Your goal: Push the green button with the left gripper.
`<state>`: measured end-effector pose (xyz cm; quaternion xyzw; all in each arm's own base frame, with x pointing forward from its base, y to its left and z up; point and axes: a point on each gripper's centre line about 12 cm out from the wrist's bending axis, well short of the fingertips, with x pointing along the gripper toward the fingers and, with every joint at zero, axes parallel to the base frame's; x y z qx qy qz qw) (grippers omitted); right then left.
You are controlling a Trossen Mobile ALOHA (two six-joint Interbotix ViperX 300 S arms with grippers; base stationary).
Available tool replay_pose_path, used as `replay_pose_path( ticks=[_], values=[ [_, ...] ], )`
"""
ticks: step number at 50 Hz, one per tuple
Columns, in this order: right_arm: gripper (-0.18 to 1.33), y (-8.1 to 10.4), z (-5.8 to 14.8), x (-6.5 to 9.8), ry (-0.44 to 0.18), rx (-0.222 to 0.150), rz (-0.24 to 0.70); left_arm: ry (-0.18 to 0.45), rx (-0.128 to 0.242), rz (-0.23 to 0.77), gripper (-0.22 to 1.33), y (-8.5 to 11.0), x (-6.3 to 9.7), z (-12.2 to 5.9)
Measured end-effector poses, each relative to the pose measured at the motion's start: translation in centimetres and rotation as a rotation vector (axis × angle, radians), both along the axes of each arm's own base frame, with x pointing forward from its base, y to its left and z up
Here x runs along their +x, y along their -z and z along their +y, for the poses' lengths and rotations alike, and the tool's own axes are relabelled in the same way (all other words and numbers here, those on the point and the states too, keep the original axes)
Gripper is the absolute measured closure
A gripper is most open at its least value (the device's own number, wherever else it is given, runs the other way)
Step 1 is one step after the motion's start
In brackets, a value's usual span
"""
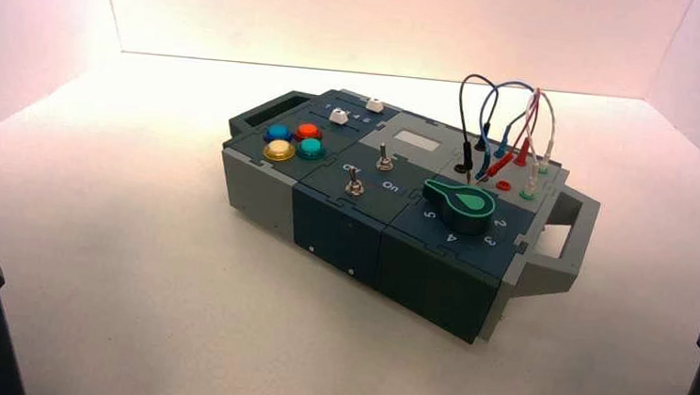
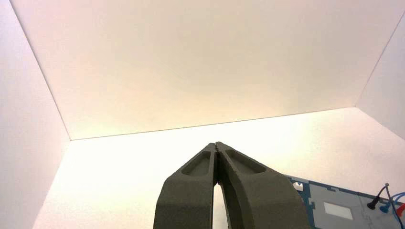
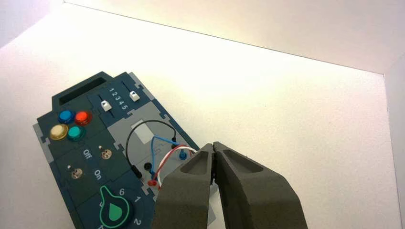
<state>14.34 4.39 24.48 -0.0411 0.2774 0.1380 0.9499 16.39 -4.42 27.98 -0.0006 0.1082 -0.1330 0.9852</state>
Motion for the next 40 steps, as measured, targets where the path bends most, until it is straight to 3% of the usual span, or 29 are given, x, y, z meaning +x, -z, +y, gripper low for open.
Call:
replay_pose_path(
  ticks=[17, 25, 30, 32, 33, 36, 37, 40],
  values=[
    [1.29, 0.0, 0.0, 0.0, 0.0, 0.0, 0.001, 0.001, 0.003, 0.001, 1.28, 0.0, 0.0, 0.0],
    [1.29, 0.0, 0.0, 0.0, 0.0, 0.002, 0.004, 0.009, 0.034, 0.125, 1.28, 1.8, 1.1, -0.4],
    [1.29, 0.2, 0.1, 0.1, 0.0, 0.001, 0.012, 0.069, 0.088, 0.301, 1.28, 4.0, 2.8, -2.0],
    [1.29, 0.2, 0.1, 0.1, 0.0, 0.001, 0.012, 0.082, 0.101, 0.324, 1.28, 4.4, 3.0, -2.3],
    [1.29, 0.2, 0.1, 0.2, 0.0, 0.0, 0.016, 0.137, 0.138, 0.396, 1.28, 5.5, 3.4, -3.6],
    [1.29, 0.3, 0.1, 0.2, 0.0, 0.0, 0.019, 0.225, 0.196, 0.479, 1.28, 6.6, 4.0, -5.8],
    [1.29, 0.3, 0.1, 0.2, 0.0, 0.0, 0.019, 0.225, 0.196, 0.479, 1.28, 6.6, 4.0, -5.8],
    [1.29, 0.3, 0.1, 0.2, 0.0, -0.001, 0.022, 0.352, 0.27, 0.57, 1.28, 7.9, 4.4, -9.4]
  ],
)
